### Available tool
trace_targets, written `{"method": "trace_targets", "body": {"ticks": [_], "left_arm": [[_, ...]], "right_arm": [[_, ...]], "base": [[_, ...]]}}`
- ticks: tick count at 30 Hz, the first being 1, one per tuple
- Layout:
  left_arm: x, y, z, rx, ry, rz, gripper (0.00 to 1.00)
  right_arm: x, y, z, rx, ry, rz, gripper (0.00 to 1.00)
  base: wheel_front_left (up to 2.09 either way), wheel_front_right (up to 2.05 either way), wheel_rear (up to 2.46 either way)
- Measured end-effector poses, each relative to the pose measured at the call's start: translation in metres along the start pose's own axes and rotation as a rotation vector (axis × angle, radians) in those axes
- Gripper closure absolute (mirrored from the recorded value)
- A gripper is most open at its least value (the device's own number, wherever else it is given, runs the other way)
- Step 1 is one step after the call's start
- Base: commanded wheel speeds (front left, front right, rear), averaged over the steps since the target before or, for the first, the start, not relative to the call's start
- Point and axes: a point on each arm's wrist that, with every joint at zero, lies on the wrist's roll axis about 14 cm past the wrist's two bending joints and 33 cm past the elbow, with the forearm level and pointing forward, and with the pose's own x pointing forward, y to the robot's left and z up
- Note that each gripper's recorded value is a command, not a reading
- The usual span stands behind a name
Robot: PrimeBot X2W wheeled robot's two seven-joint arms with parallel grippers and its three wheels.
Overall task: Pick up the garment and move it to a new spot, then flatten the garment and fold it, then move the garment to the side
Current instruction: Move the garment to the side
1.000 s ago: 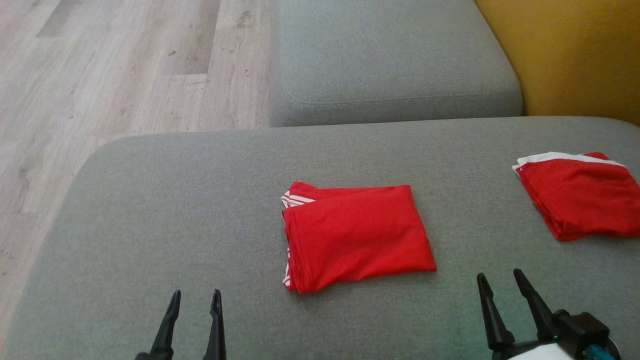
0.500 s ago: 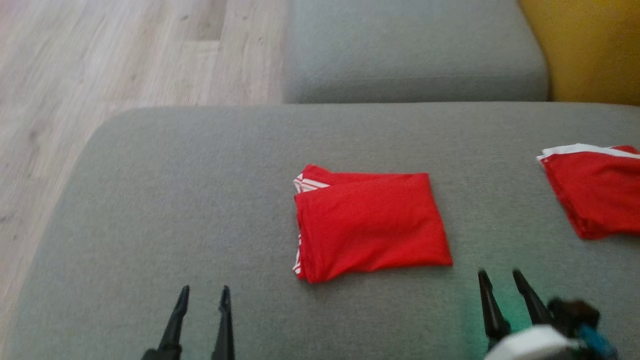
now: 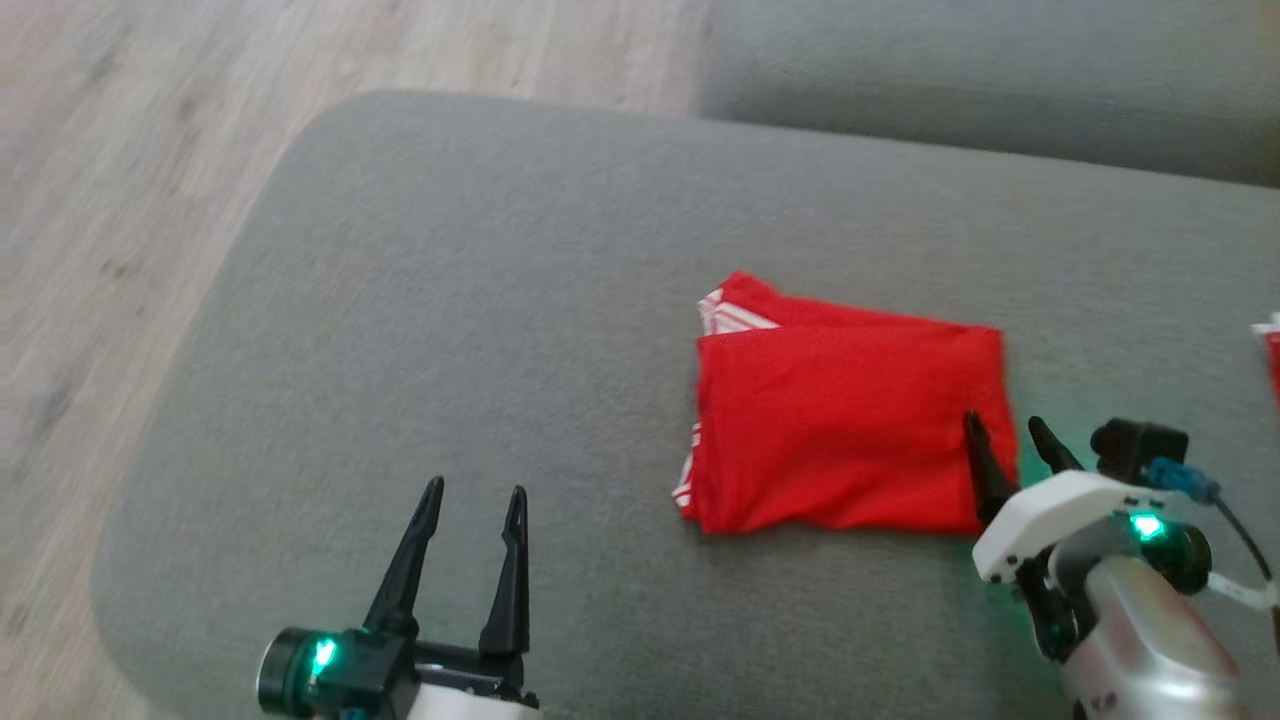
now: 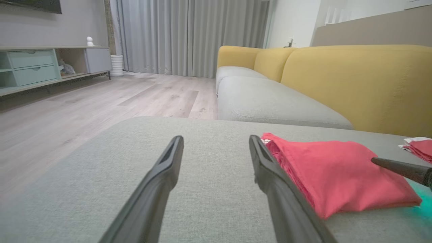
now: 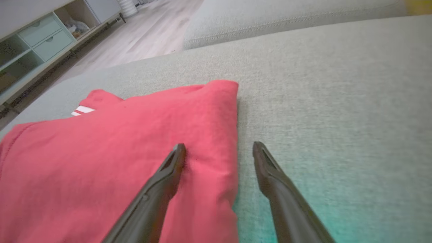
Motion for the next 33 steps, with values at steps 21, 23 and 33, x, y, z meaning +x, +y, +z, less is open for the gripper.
{"method": "trace_targets", "body": {"ticks": [21, 23, 33], "left_arm": [[0.043, -0.029, -0.01, -0.005, 0.03, -0.094, 0.0], [0.051, -0.037, -0.013, -0.009, 0.036, -0.122, 0.0], [0.084, -0.07, -0.032, -0.025, 0.07, -0.231, 0.0]], "right_arm": [[0.004, -0.122, 0.069, -0.163, -0.093, -0.215, 1.0], [-0.007, -0.15, 0.078, -0.187, -0.102, -0.273, 1.0], [-0.053, -0.252, 0.121, -0.259, -0.146, -0.5, 1.0]], "base": [[0.0, 0.0, 0.0], [0.0, 0.0, 0.0], [0.0, 0.0, 0.0]]}}
